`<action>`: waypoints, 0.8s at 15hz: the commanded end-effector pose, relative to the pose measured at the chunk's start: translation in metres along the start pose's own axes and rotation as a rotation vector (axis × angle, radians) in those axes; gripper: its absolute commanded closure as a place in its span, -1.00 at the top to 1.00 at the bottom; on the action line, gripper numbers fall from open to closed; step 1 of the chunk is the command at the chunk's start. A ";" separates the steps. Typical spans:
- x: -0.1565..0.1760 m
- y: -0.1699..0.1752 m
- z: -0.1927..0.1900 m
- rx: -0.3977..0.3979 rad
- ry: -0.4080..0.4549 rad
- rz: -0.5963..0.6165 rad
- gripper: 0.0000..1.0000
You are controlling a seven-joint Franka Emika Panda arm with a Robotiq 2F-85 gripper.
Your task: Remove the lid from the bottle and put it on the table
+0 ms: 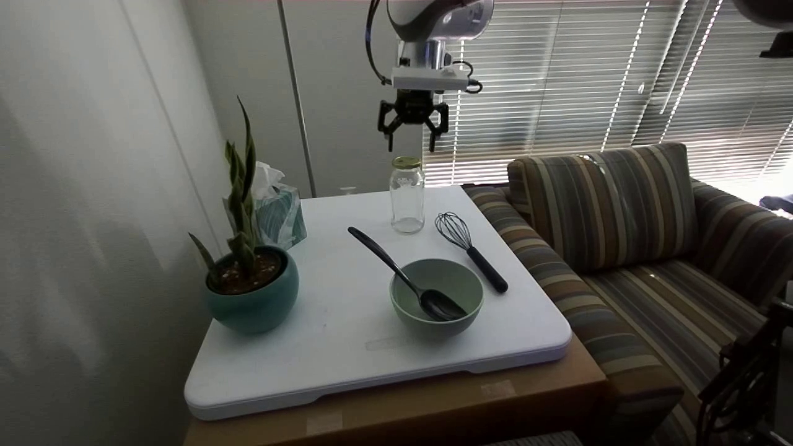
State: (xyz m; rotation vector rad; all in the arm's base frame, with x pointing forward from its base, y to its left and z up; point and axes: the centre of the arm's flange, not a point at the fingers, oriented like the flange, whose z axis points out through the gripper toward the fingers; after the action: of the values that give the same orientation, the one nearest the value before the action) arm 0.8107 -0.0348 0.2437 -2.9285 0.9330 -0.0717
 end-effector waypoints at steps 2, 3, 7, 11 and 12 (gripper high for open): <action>0.008 -0.005 0.016 0.026 -0.030 -0.010 1.00; 0.007 -0.006 0.017 0.028 -0.031 -0.010 1.00; 0.006 -0.009 0.016 0.029 -0.028 -0.017 1.00; 0.005 -0.010 0.019 0.025 -0.033 -0.025 1.00; 0.004 -0.010 0.021 0.022 -0.038 -0.029 0.99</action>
State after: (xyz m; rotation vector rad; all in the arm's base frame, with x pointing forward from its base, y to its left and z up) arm 0.8096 -0.0262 0.2271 -2.9205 0.9133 -0.0380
